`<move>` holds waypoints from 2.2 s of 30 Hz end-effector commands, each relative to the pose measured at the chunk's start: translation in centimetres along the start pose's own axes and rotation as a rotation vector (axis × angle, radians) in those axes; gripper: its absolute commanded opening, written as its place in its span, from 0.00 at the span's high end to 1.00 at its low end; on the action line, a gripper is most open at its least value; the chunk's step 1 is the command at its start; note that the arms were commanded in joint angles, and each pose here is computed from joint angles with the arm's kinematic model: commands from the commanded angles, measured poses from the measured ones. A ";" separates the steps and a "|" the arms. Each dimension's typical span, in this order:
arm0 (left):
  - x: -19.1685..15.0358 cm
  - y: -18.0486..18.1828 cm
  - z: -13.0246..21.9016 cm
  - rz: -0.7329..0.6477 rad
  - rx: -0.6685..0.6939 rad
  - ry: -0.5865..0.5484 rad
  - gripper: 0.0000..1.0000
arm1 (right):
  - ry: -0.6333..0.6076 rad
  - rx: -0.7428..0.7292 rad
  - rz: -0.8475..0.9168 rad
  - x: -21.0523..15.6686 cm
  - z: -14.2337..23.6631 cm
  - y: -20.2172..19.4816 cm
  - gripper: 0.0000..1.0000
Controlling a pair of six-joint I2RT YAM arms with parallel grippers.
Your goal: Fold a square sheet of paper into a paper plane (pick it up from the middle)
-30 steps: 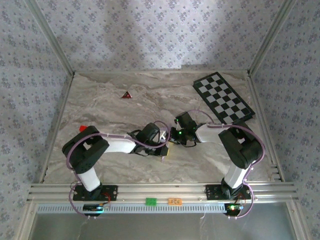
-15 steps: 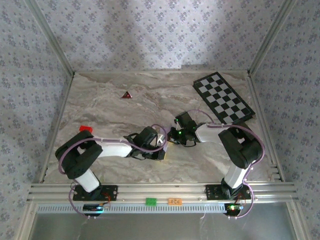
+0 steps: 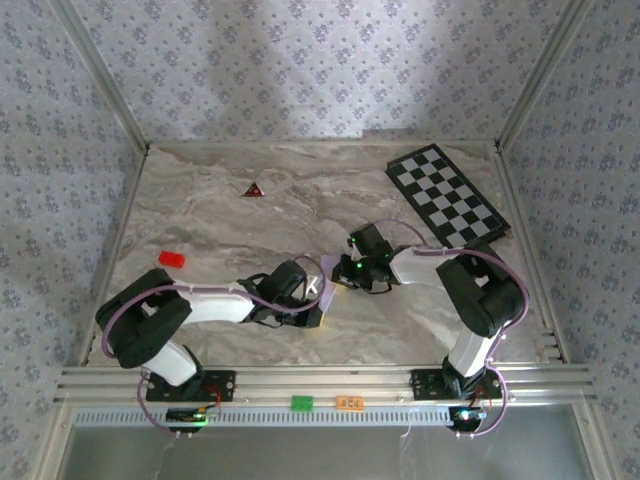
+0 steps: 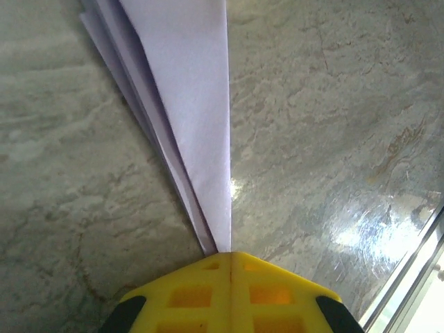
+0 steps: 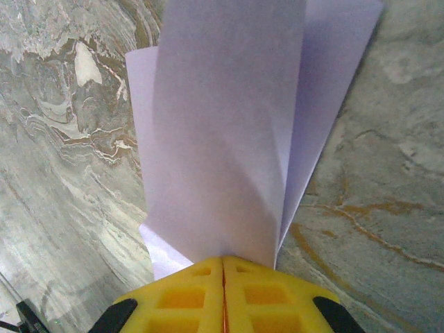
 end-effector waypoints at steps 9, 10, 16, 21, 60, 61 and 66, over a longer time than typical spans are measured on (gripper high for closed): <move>-0.9 -0.8 2.8 0.011 -0.046 -0.034 1.00 | 0.123 -0.212 -0.079 -3.2 -1.3 -3.9 0.90; -0.6 -1.1 3.1 0.012 -0.061 -0.051 1.00 | 0.122 -0.210 -0.079 -3.1 -1.2 -3.9 0.90; 3.2 -2.8 3.8 0.047 -0.142 -0.145 1.00 | 0.119 -0.209 -0.080 -3.1 -1.2 -3.8 0.90; 5.5 -3.5 2.8 0.055 -0.138 -0.157 1.00 | 0.119 -0.202 -0.083 -3.1 -1.2 -3.7 0.90; 0.7 3.5 -2.0 0.024 0.107 0.075 1.00 | -0.073 0.103 0.129 -1.0 3.4 2.1 0.95; 0.7 3.5 -1.9 0.021 0.109 0.075 1.00 | -0.062 0.097 0.144 -1.1 2.9 2.4 0.95; 0.7 3.6 -1.9 0.023 0.113 0.073 1.00 | -0.016 0.024 0.147 -1.3 1.4 1.7 0.95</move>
Point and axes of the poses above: each hand's point on the last joint's axis, 136 mm out from that joint toward the fingers, its own z axis back along the fingers, its own y axis along the line the jaws close on, x = y × z, the point moved 8 cm from there along z, back along the fingers, and after that the axes turned 11 degrees about z, right-handed, at the moved point
